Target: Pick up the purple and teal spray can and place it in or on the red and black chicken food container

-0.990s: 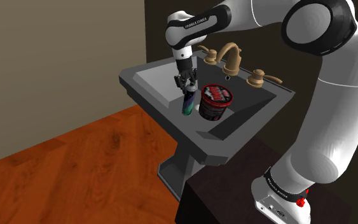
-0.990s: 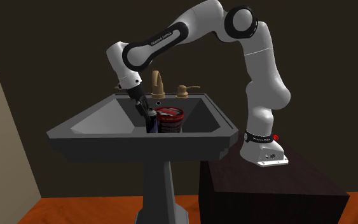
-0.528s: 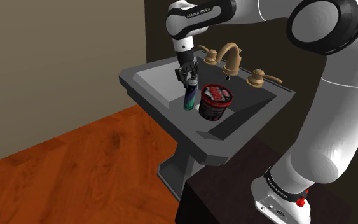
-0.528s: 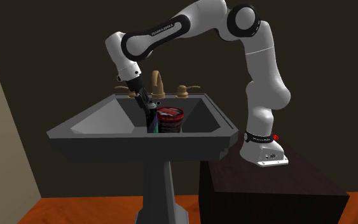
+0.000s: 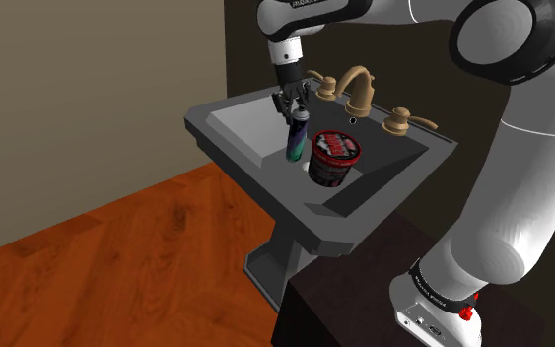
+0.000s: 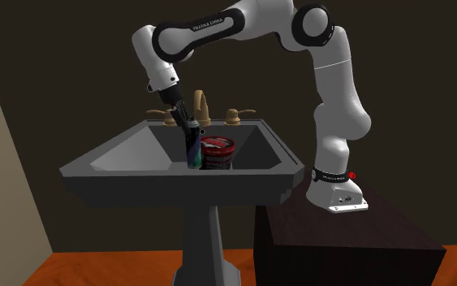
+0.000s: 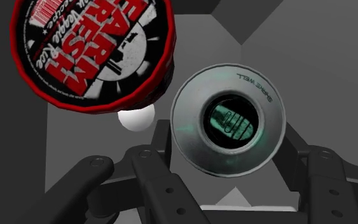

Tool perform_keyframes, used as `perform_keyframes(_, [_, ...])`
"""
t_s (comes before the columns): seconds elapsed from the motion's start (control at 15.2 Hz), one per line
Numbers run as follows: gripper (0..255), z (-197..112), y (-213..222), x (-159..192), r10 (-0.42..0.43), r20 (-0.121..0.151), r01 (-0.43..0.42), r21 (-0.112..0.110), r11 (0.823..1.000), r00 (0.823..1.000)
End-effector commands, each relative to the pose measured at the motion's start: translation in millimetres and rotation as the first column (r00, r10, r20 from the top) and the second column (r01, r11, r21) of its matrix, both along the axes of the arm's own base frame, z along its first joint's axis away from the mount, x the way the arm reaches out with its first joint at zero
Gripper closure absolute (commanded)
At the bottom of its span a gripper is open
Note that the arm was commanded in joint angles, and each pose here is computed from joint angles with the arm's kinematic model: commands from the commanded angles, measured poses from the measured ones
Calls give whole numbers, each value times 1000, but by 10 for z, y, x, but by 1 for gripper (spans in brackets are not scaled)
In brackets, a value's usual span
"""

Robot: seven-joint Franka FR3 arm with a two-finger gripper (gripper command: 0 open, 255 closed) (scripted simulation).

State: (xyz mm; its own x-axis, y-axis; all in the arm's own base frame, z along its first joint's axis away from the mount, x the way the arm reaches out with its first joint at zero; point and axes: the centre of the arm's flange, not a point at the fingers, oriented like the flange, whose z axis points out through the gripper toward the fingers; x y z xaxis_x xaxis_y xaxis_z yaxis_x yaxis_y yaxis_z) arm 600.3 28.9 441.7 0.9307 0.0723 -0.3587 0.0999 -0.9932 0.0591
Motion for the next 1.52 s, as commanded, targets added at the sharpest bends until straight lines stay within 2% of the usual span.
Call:
perform_keyframes(0.0, [255,113,-2,-10,0,0,0,0,1000,1000])
perform_keyframes(1.45, [255,1275,-2,-10,0,0,0,0,1000,1000])
